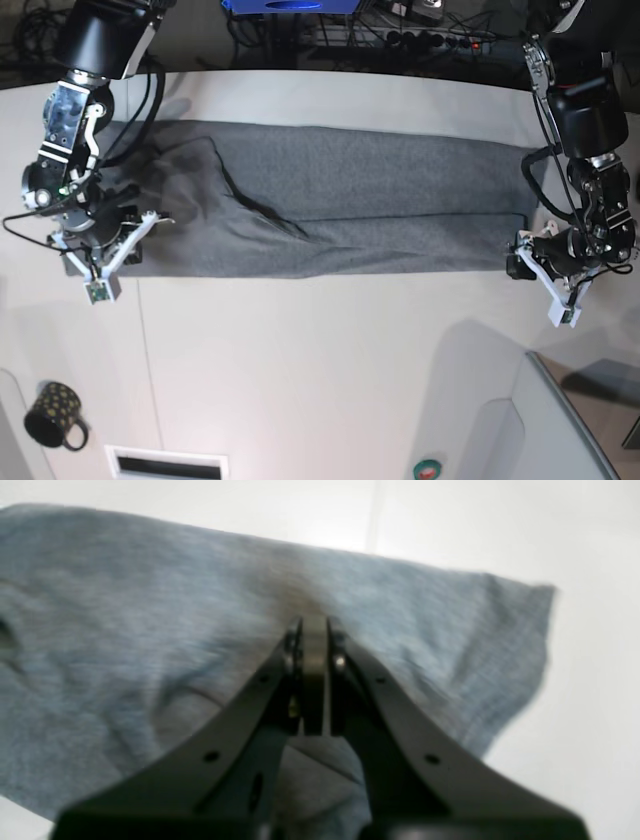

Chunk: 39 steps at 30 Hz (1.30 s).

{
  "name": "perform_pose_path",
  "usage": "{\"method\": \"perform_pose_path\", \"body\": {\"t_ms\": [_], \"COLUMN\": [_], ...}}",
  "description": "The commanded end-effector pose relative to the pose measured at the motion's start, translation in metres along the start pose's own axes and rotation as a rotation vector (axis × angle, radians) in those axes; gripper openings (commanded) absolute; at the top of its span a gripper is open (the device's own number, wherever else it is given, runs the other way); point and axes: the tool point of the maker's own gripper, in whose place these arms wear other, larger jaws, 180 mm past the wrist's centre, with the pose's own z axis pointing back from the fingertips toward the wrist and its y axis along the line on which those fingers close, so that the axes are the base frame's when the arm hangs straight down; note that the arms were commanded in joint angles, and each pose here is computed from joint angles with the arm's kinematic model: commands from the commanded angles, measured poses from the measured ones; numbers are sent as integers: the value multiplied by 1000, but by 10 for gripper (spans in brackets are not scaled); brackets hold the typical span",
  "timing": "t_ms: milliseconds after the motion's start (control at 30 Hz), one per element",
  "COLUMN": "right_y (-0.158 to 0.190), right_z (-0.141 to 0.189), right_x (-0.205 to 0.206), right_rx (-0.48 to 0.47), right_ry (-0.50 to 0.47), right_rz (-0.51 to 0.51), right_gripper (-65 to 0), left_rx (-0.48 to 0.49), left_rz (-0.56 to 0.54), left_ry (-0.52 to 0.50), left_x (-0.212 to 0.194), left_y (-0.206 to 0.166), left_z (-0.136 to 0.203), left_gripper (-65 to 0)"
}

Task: Layout the t-shirt on the table in an organized manner, then fold the t-shirt properly
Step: 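Hold the strip ends with both grippers and pull it taut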

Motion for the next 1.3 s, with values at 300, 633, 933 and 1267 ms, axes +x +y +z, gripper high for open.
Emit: {"method": "perform_pose_path", "body": {"t_ms": [300,633,933,1267], "right_y": [-1,-1,-3,-2], "right_z": [2,2,3,3], "right_x": [16,16,16,16], "right_rx": [4,3,0,1], "right_ry": [-51,-51,-50,-51], "right_rz": [8,7,8,7], "right_gripper": [-642,-642,-642,-642], "left_rx": [-3,-36,-37,-35], "left_rz": [11,37,39,36], "left_ry": [-19,16,21,22], "left_x": [14,0,-2,-2], "left_y": [6,-7,-6,-6], "left_z": [-2,-12,-12,-11], "left_gripper": [-337,-337,-370,-650]}}
